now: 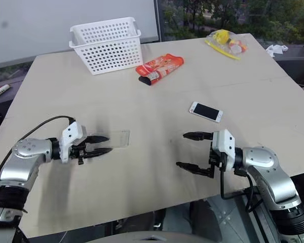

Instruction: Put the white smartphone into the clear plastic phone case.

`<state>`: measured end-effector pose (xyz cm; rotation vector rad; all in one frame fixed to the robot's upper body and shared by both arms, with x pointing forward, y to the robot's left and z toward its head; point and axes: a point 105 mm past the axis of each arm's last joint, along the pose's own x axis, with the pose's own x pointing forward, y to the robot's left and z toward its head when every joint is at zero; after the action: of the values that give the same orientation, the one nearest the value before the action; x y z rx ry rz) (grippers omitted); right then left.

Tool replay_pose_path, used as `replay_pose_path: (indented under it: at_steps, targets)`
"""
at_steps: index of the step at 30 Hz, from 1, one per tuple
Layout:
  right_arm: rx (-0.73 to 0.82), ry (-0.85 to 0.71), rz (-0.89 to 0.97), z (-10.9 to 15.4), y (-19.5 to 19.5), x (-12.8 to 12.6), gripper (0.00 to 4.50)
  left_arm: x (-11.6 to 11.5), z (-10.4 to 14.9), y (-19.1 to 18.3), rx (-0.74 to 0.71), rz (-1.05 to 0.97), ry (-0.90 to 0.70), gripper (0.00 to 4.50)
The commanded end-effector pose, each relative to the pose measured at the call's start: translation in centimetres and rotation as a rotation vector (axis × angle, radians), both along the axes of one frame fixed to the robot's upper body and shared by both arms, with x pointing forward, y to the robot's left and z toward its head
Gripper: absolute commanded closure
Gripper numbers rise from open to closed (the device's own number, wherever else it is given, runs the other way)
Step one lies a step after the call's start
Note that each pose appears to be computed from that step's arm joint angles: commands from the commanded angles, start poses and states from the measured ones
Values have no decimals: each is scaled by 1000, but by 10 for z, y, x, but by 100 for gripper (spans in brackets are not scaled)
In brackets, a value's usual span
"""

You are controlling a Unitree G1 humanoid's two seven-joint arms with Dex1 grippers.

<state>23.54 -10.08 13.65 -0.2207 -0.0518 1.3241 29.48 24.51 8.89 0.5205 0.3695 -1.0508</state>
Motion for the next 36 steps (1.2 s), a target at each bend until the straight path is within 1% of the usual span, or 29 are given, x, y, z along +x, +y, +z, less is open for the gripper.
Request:
replay_pose_path:
  at_steps: [1,2,3,7,10,12,15,16,18,20,21,23,25,26,27,28,29,30,31,33,34,36]
  targets:
    - [8,-47,-11,13,0,-2,0,-3,-18,-9,14,-31,70,402]
    - [8,-48,-19,14,-1,-2,0,-4,-17,-15,3,-48,77,445]
    - [8,-49,-25,14,-2,-1,0,-5,-16,-22,-6,-71,87,448]
    - [2,-52,-45,15,-6,2,0,-15,-14,-46,-30,-151,130,448]
    - [-25,-55,-101,13,-19,12,0,-29,-14,-83,-66,-252,171,448]
    - [-36,-56,-148,13,-30,20,0,-34,-13,-108,-110,-294,183,448]
    - [-68,-48,-227,8,-47,32,0,-34,-17,-144,-154,-334,177,448]
    - [-77,-46,-244,7,-50,35,0,-34,-19,-151,-156,-341,178,448]
    - [-164,-49,-346,-6,-66,46,0,-37,-26,-166,-163,-364,189,448]
    - [-215,-47,-415,-14,-78,56,0,-33,-29,-177,-176,-351,181,448]
    - [-205,-31,-432,-14,-82,60,0,-33,-30,-182,-183,-351,177,395]
    - [-179,3,-470,-14,-89,71,0,-34,-29,-188,-192,-356,168,324]
    - [-219,10,-491,-17,-95,80,0,-33,-27,-188,-196,-348,156,222]
    - [-247,2,-504,-19,-99,85,0,-32,-26,-187,-197,-341,149,184]
    - [-259,-11,-522,-18,-103,92,0,-30,-22,-186,-202,-332,138,140]
    - [-257,-11,-540,-15,-107,104,0,-27,-12,-180,-212,-319,131,92]
    - [-253,-9,-550,-13,-109,111,0,-26,-5,-176,-218,-311,127,36]
    - [-256,-4,-548,-13,-110,117,0,-26,3,-173,-228,-308,122,1]
    - [-269,7,-544,-13,-110,125,0,-25,17,-168,-242,-297,108,1]
    - [-288,18,-538,-15,-111,135,0,-24,34,-161,-257,-281,86,1]
    - [-285,35,-530,-15,-108,142,0,-23,47,-156,-266,-259,63,1]
    - [-277,67,-506,-15,-102,152,0,-24,64,-148,-266,-227,37,1]
